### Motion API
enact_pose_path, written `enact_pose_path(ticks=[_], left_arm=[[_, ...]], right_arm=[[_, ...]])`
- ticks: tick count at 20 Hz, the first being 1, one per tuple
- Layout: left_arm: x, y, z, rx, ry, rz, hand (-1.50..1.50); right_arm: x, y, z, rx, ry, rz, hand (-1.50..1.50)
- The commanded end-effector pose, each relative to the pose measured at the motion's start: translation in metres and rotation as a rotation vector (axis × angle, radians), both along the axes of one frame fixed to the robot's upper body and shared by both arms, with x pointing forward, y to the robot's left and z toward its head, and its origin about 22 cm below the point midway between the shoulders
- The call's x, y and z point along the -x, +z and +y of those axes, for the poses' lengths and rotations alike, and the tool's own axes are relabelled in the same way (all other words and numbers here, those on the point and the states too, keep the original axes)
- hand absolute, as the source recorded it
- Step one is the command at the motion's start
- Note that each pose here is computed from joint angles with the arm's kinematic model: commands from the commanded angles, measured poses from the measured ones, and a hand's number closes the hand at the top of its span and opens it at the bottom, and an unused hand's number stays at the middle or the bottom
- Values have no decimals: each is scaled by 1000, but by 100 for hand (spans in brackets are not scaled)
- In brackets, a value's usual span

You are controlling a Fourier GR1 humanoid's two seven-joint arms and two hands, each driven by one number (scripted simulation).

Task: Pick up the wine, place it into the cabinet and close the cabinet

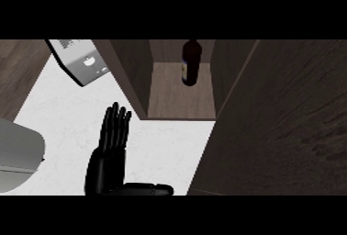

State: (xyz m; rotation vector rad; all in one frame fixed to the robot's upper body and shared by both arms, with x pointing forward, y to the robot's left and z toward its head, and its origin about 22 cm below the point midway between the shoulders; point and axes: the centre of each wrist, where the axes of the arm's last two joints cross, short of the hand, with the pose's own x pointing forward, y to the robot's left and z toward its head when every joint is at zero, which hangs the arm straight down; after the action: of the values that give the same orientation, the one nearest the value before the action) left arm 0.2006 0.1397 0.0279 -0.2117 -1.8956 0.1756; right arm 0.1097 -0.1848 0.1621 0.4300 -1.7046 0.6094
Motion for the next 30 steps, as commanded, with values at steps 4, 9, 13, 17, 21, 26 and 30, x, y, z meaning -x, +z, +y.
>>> enact_pose_path(ticks=[4, 9, 13, 17, 21, 26, 30], left_arm=[[29, -11, 38, -31, 21, -10, -150], [47, 12, 71, -32, 26, 8, -150], [47, 9, 96, -10, 69, -19, -150], [54, 17, 115, -16, 51, -11, -150], [52, 26, 143, -26, 65, -20, -150], [65, 33, 152, 3, 35, -38, -150], [60, 44, 174, -7, -12, -15, -150]], right_arm=[[38, 34, 13, -41, 238, -19, 150], [37, 35, 26, -52, 253, -47, 150], [32, 35, 45, -60, 284, -9, 150], [19, 36, 68, -82, 312, 32, 150], [12, 35, 88, -85, 315, 20, 150], [-8, 40, 113, -104, 265, 26, 150], [-23, 35, 140, -85, 250, -3, 150]])
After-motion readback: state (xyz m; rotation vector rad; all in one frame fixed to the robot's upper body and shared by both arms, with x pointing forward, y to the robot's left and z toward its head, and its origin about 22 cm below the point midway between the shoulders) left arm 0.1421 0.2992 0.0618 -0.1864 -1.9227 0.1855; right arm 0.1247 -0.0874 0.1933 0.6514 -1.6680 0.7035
